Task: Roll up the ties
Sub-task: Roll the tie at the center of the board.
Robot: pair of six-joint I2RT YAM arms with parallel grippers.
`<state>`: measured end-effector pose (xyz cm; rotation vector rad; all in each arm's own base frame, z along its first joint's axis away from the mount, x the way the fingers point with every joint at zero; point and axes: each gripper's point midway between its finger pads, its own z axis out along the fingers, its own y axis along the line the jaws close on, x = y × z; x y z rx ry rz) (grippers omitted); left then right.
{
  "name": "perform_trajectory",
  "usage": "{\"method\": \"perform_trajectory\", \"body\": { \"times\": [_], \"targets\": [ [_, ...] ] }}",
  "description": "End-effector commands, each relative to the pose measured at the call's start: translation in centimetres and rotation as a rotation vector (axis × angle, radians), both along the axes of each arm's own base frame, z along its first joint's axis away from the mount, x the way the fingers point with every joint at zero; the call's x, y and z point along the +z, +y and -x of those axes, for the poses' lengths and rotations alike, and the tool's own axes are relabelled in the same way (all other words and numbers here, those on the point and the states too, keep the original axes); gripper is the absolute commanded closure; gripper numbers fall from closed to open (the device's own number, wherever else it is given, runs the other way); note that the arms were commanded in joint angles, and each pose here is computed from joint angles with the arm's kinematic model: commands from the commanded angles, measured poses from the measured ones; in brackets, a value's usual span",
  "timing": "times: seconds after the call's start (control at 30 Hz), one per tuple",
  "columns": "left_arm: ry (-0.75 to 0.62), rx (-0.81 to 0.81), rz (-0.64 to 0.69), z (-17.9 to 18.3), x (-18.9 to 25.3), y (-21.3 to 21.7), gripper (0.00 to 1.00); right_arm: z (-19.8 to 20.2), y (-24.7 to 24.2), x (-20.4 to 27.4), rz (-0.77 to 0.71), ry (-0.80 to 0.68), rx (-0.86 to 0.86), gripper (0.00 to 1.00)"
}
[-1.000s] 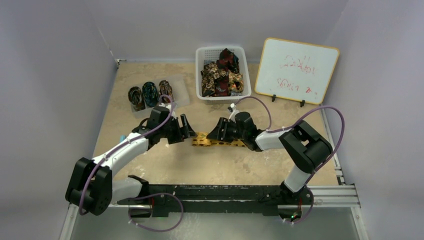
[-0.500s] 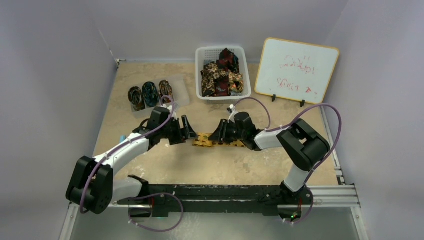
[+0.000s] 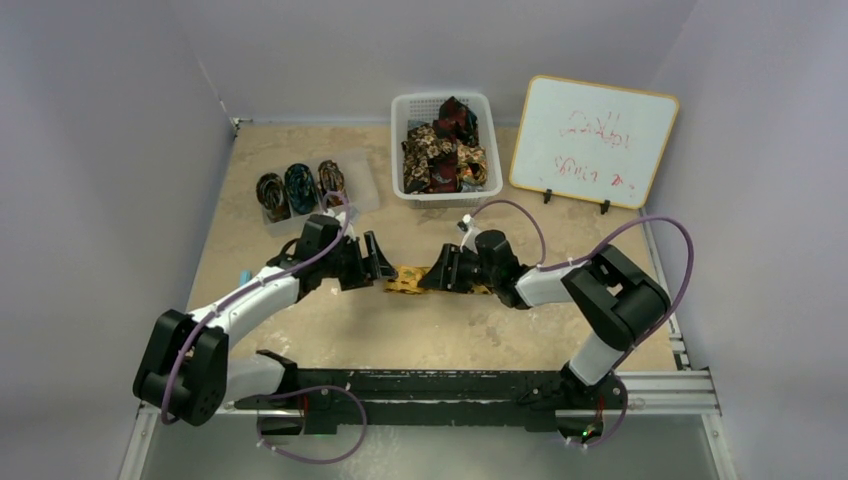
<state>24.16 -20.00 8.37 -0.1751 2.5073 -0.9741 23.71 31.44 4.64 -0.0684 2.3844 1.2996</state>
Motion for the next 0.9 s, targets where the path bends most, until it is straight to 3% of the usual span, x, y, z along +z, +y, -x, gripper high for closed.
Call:
{"method": "perform_trajectory", "body": {
  "times": [0.0, 0.53, 0.87],
  "targets": [
    [-0.013, -0.009, 0.021, -0.4, -0.1, -0.2, 0.28, 0.5, 0.6, 0.4, -0.047, 0.008, 0.028, 0.43],
    [0.018, -0.022, 0.031, -0.4, -1.1, -0.7, 0.31, -1.2, 2.2, 1.1, -0.036, -0.003, 0.065, 0.70],
    [0.008, -0.005, 0.027, -0.6, -1.4, -0.5, 0.31, -2.2, 2.3, -0.1, 0.006, 0.006, 0.055, 0.72]
  ]
}}
